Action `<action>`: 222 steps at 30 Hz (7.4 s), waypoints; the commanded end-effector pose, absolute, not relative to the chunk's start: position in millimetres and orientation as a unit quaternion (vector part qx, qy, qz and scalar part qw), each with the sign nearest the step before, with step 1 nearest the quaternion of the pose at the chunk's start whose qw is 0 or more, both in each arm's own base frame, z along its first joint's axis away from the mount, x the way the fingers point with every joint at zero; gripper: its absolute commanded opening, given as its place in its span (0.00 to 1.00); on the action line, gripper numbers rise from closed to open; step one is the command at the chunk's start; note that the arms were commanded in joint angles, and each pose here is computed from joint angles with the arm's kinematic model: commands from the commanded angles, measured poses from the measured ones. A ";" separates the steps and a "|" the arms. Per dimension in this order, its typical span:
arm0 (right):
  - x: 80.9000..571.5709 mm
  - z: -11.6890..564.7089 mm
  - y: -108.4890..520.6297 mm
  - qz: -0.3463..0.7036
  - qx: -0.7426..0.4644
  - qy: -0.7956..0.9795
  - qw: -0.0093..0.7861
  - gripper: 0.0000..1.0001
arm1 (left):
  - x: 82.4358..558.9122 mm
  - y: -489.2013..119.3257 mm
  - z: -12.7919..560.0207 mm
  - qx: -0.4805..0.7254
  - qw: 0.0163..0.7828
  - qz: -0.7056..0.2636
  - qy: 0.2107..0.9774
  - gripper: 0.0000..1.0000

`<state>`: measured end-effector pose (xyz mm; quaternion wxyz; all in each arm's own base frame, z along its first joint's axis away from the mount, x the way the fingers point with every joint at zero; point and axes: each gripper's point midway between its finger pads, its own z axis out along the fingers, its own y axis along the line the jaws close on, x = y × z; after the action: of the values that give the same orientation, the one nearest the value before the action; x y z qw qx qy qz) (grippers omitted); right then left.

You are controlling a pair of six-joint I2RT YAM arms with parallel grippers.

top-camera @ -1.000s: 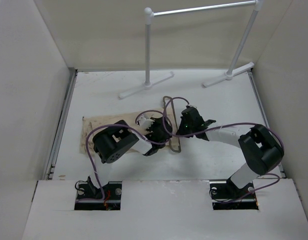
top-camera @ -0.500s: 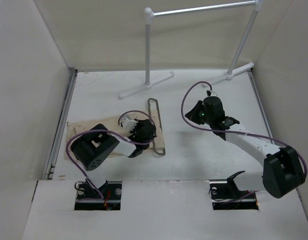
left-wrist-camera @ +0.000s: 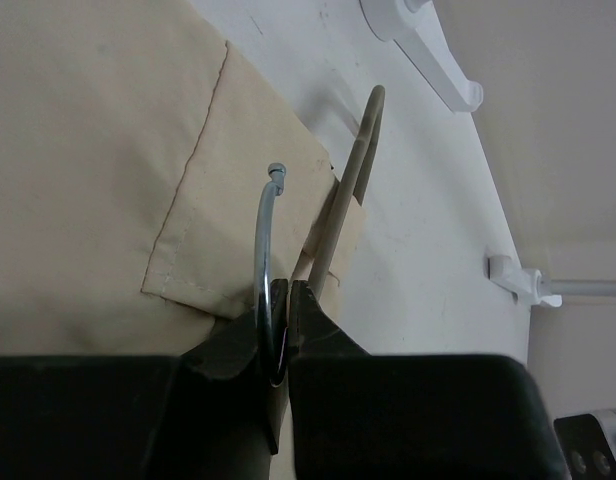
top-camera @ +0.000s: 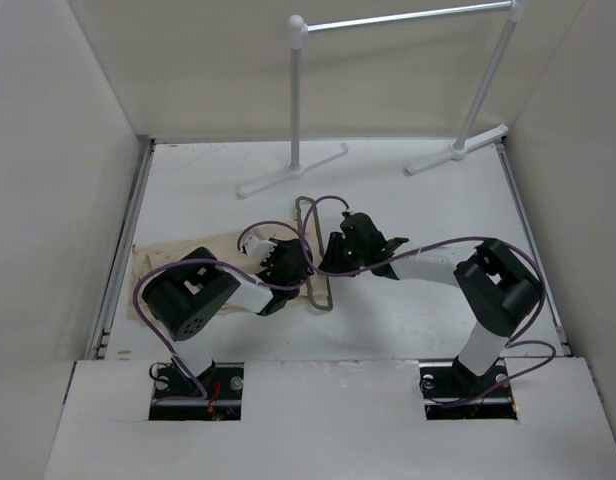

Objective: Place the trousers on the hanger
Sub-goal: Place the trousers on the hanger, then place the hanger at the clothesline, then reset both arms

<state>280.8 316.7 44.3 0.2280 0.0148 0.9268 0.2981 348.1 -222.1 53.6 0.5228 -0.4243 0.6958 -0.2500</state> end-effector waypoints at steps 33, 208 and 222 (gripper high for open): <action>316.9 139.4 183.7 0.305 0.175 0.841 0.411 0.01 | 331.6 -172.2 54.4 -0.389 0.523 -0.162 0.741 0.00; 517.9 479.6 94.3 0.563 0.230 0.600 0.520 1.00 | 322.4 -180.6 210.2 -0.225 0.490 -0.241 0.807 1.00; 411.1 371.4 65.3 0.406 0.286 0.673 0.548 1.00 | 341.5 -149.5 190.7 -0.228 0.446 -0.139 0.854 1.00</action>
<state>431.6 77.3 393.0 0.5202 0.2828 0.6581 0.4651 345.2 -153.4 188.7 0.4531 -0.2414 0.8428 -0.1614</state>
